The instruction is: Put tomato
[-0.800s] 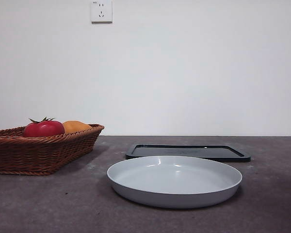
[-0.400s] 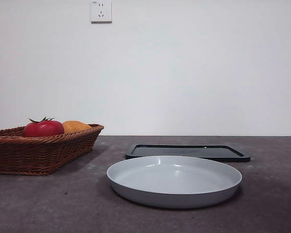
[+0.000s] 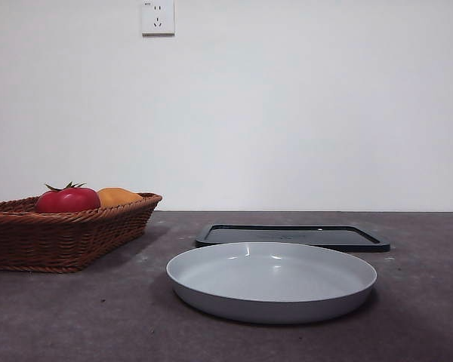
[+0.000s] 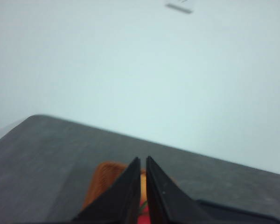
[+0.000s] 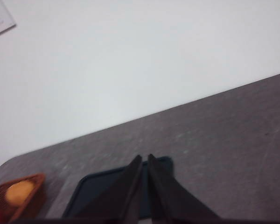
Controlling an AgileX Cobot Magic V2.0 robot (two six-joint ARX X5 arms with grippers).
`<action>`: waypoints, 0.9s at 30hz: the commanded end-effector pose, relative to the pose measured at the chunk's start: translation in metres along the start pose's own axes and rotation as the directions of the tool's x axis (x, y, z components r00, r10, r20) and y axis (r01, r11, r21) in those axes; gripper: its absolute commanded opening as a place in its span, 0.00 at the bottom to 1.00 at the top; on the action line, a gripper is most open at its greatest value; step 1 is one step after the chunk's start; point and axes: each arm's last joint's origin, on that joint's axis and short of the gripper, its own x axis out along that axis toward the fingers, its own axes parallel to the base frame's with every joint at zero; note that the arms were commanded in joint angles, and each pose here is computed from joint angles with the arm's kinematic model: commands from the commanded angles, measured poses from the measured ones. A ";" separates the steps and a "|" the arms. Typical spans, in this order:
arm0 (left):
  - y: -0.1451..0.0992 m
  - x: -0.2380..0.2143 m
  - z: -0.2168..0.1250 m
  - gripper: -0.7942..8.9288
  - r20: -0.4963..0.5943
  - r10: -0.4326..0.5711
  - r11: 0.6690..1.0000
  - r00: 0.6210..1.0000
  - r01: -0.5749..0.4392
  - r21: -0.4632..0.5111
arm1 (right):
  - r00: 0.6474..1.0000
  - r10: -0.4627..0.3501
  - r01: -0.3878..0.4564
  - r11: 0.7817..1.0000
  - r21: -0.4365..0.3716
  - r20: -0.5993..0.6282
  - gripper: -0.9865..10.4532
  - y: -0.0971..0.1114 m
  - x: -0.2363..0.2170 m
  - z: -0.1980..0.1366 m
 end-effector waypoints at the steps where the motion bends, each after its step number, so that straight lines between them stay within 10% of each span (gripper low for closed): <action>1: -0.008 0.009 0.022 0.10 -0.034 -0.055 0.998 0.998 0.055 -0.012 | 0.997 0.047 -0.046 0.999 0.022 -0.054 0.10 0.011 0.005 0.020; 9: -0.023 0.041 0.046 0.10 -0.287 -0.228 0.973 0.930 0.211 -0.089 | 0.938 0.156 -0.158 0.987 0.017 -0.308 0.10 0.031 0.035 0.052; 22: -0.053 0.086 0.017 0.10 -0.562 -0.480 0.876 0.674 0.408 -0.258 | 0.740 0.229 -0.288 0.958 0.010 -0.632 0.10 0.065 0.085 0.031; 27: -0.062 0.090 0.009 0.11 -0.590 -0.514 0.853 0.622 0.440 -0.280 | 0.714 0.253 -0.322 0.947 0.015 -0.653 0.10 0.071 0.086 0.026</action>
